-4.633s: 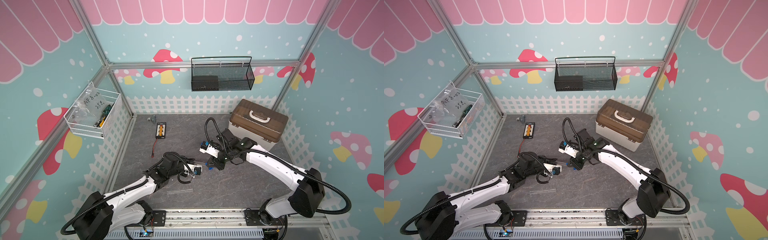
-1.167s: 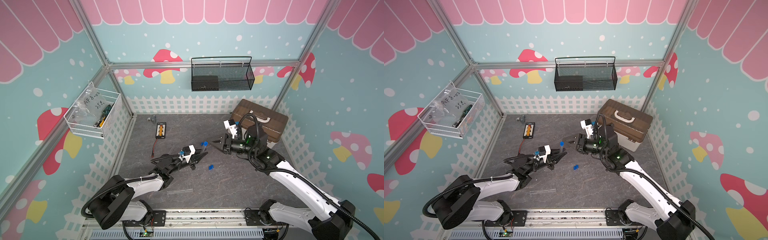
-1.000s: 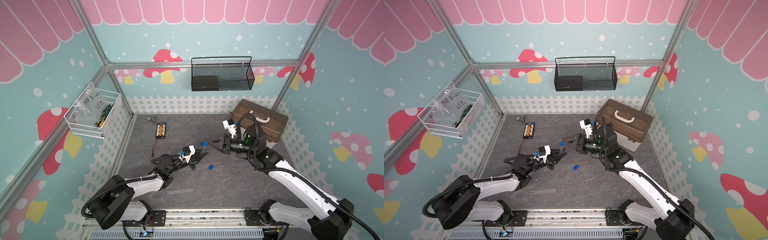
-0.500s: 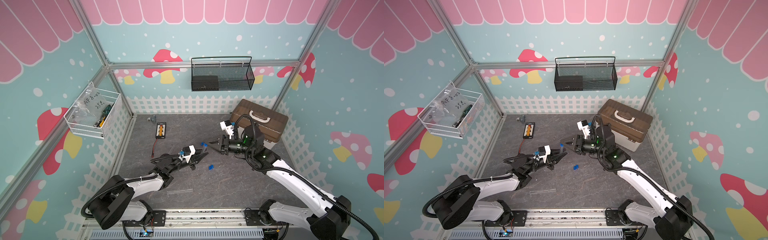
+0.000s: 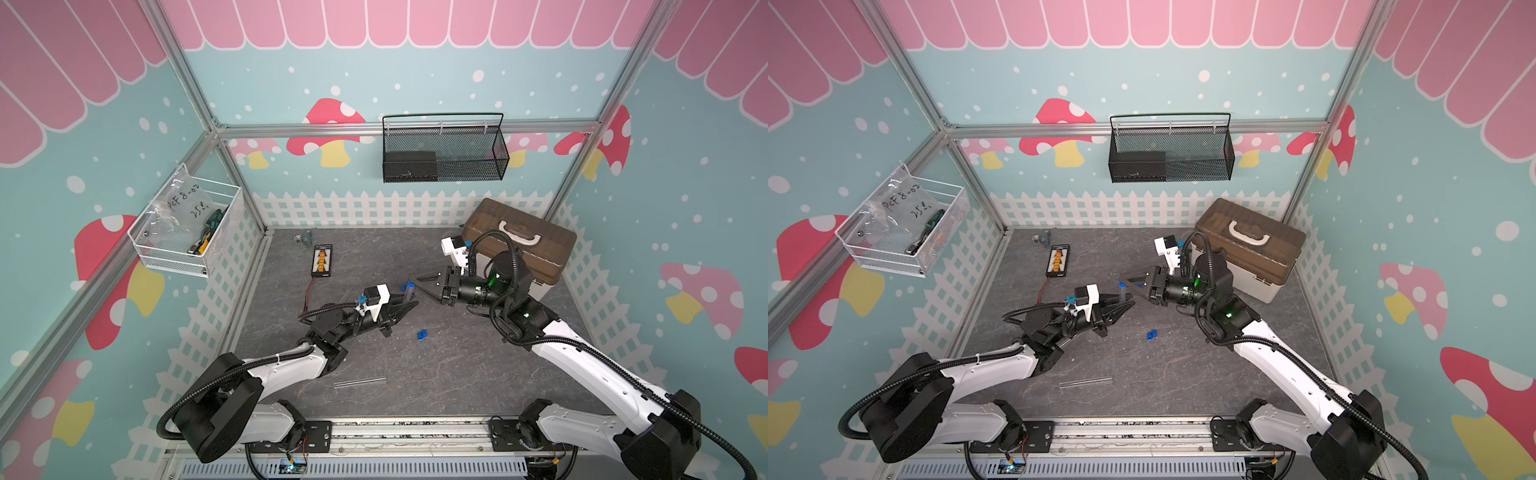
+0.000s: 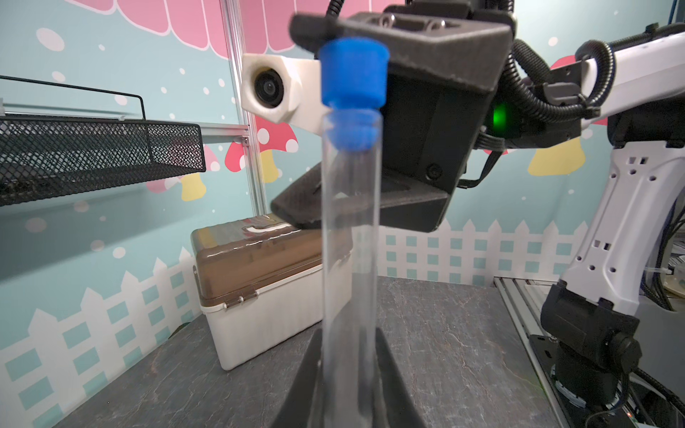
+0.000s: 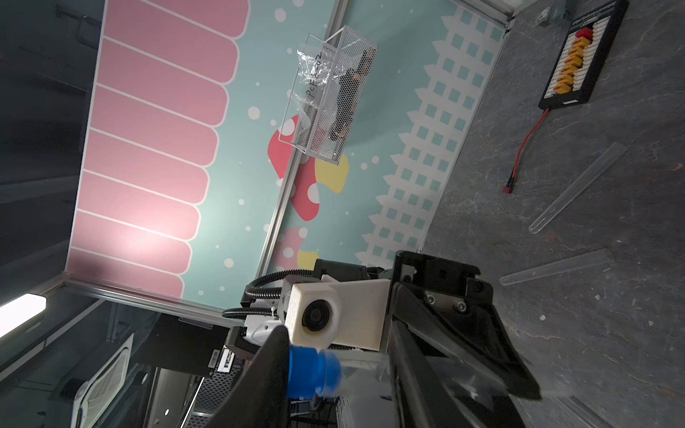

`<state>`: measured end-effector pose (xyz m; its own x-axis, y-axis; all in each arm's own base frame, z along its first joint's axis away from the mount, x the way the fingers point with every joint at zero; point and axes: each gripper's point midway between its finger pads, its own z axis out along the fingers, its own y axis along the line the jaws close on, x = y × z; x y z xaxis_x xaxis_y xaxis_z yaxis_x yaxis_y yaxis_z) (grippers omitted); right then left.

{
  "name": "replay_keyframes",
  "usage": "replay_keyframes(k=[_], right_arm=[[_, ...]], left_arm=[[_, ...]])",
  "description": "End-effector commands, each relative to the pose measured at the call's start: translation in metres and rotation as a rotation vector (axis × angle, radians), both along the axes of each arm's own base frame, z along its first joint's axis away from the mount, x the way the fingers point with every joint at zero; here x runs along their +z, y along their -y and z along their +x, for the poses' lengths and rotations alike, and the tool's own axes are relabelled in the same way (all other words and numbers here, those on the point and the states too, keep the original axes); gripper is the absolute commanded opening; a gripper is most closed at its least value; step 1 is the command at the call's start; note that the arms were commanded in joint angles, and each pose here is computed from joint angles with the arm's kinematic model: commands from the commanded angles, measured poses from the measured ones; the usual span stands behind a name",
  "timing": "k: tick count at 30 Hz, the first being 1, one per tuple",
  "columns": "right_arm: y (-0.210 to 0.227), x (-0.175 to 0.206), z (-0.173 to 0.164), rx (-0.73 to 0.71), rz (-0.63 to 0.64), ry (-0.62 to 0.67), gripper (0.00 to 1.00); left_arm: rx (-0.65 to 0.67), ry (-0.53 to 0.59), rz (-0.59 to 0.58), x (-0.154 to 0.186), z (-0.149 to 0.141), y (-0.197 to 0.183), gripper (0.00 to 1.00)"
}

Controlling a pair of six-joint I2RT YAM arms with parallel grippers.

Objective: Insert stoppers into test tubes
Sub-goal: Insert the stopper into the test tube.

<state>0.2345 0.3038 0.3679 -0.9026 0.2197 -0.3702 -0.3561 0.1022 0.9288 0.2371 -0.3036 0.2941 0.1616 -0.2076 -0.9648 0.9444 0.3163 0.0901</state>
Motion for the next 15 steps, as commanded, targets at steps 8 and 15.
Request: replay_keyframes(k=[8,15], right_arm=[[-0.003,-0.067,0.002,-0.012,-0.12,-0.191,0.42],[-0.004,-0.069,0.002,-0.009,-0.124,-0.195,0.4]], left_arm=[[-0.012,0.267,-0.189,0.107,-0.03,-0.019,0.0],[-0.007,0.301,-0.216,0.124,-0.035,-0.024,0.0]])
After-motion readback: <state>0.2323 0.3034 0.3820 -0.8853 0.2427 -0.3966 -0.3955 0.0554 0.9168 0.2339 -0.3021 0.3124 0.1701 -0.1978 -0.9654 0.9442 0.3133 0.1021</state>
